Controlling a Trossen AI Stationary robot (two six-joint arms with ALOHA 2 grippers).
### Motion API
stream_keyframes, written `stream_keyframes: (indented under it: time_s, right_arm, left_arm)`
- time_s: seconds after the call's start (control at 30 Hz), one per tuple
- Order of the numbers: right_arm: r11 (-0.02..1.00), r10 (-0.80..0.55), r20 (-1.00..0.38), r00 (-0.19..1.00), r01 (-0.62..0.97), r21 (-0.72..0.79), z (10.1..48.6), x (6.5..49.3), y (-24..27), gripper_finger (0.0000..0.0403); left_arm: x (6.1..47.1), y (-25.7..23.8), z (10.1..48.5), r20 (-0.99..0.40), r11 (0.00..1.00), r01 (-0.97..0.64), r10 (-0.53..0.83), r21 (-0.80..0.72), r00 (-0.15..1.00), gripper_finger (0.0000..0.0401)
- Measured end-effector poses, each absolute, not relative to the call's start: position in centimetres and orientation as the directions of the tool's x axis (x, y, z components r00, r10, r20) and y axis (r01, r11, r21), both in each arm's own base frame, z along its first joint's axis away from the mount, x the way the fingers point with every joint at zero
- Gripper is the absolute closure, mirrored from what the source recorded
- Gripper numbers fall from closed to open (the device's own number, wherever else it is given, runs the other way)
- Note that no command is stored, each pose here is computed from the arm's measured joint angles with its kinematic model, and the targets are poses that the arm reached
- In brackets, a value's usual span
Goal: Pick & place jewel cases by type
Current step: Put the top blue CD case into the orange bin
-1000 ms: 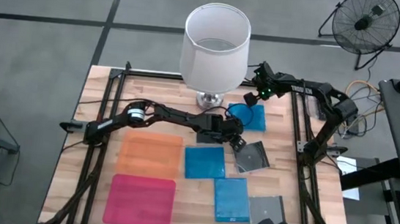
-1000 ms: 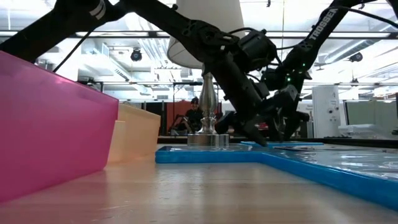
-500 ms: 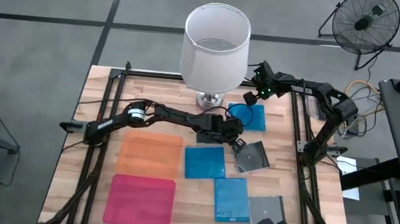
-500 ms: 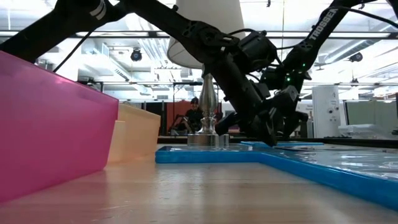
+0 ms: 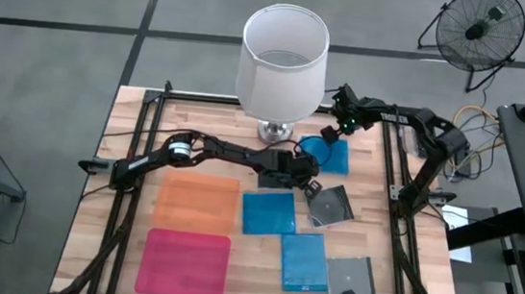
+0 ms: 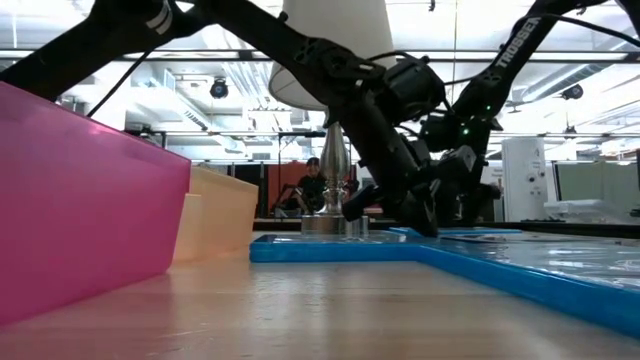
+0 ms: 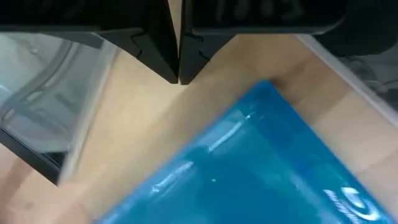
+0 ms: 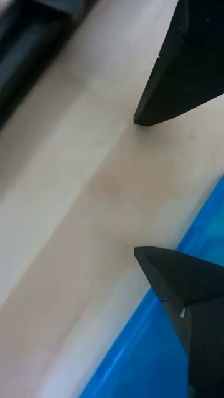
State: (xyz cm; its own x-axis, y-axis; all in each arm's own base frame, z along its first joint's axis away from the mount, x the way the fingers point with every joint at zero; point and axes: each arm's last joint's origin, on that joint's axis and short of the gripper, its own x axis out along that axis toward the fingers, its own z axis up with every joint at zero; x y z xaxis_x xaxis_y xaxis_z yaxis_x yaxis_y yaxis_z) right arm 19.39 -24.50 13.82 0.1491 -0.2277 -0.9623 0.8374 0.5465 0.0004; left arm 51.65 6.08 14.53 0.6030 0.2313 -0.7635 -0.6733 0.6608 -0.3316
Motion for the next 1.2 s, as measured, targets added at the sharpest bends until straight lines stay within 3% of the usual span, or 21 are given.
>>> stream_keyframes:
  time_s: [0.77, 1.2]
  right_arm:
    - [0.564, -0.139, -0.988, 0.068, 0.825, -0.023, 13.8, 18.9, -21.4, 0.0075]
    - [0.554, -0.150, -0.988, 0.036, 0.831, -0.054, 14.1, 16.5, -18.6, 0.0075]
  left_arm:
    - [51.5, 7.9, 14.4, -0.750, 0.607, -0.727, 0.307, -0.319, 0.586, 0.0401]
    - [51.2, 9.5, 14.4, -0.726, 0.544, -0.786, 0.407, -0.294, 0.554, 0.0401]
